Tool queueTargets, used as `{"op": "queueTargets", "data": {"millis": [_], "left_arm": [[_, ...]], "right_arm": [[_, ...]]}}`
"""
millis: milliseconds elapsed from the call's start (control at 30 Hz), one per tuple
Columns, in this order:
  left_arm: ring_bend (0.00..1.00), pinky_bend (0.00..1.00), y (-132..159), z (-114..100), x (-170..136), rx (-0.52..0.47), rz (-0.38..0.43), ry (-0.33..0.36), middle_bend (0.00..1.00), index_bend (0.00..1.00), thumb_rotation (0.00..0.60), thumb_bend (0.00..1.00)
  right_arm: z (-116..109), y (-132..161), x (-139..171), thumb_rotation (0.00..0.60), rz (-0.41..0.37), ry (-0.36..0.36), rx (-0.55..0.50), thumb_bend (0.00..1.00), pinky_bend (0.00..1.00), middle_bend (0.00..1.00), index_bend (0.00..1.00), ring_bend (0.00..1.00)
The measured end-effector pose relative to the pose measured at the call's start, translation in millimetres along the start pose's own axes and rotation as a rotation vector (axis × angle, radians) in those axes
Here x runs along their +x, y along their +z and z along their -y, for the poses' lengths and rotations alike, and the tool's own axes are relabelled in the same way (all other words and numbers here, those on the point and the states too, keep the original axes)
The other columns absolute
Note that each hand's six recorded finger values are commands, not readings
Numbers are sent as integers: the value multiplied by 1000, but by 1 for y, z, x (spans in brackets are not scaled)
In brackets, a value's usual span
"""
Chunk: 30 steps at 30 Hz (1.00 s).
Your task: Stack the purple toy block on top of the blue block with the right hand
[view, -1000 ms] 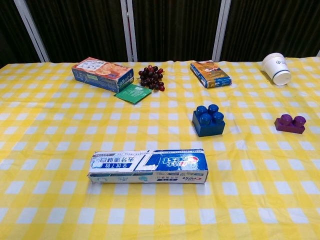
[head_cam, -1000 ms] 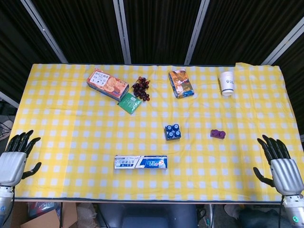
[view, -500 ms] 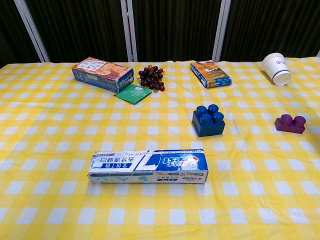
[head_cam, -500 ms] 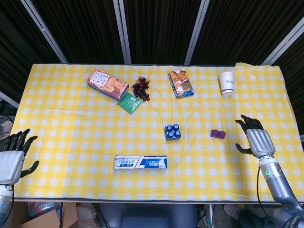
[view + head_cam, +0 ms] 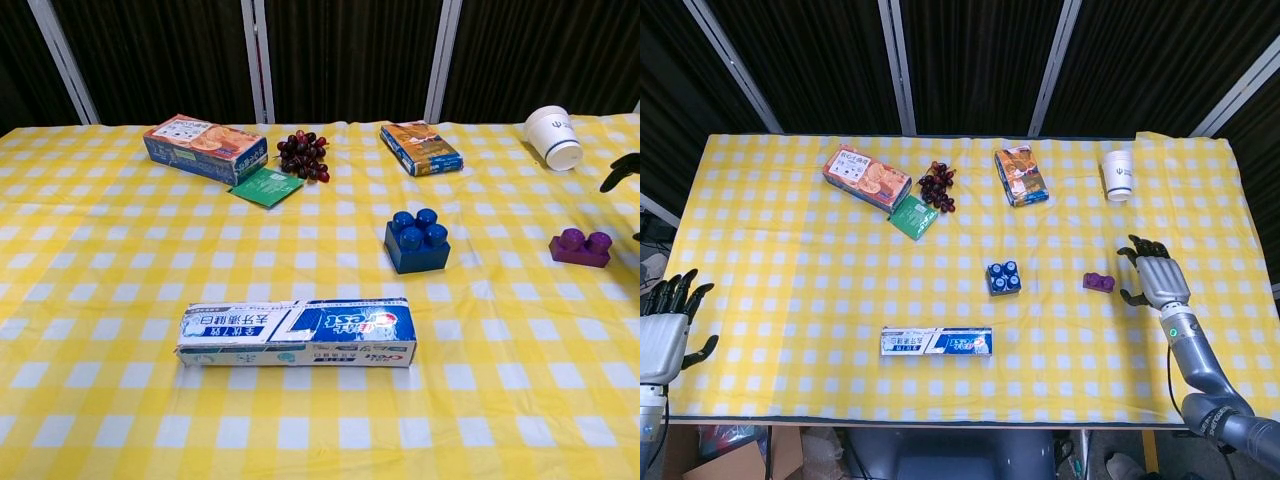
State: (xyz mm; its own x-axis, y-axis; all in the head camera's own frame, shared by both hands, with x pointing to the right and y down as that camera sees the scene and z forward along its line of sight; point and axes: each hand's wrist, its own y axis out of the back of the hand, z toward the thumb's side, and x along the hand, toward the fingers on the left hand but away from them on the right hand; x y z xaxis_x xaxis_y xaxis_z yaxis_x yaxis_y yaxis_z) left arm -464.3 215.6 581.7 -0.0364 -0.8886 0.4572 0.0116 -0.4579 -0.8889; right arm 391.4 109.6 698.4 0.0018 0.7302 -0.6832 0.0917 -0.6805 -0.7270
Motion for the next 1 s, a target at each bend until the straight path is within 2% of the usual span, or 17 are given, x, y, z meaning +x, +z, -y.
{"op": "queueTargets", "data": {"millis": [267,633,1000], "left_arm": [[0,50,1,2,2,9,-2,-5,0,152,600,315],[0,50,1,4,3,13,-6,-9,0,152,600,315],[0,50,0,8,6,30,-17,-19,0,152,600,316]], "right_arm": [[18,3,-7,600,-3,33,9,386,0,0,294,0],[22,10,-14,600,-16,37,21,386,0,0,348,0],[30,20,-23,600,-25,53,32,386,0,0,349,0]]}}
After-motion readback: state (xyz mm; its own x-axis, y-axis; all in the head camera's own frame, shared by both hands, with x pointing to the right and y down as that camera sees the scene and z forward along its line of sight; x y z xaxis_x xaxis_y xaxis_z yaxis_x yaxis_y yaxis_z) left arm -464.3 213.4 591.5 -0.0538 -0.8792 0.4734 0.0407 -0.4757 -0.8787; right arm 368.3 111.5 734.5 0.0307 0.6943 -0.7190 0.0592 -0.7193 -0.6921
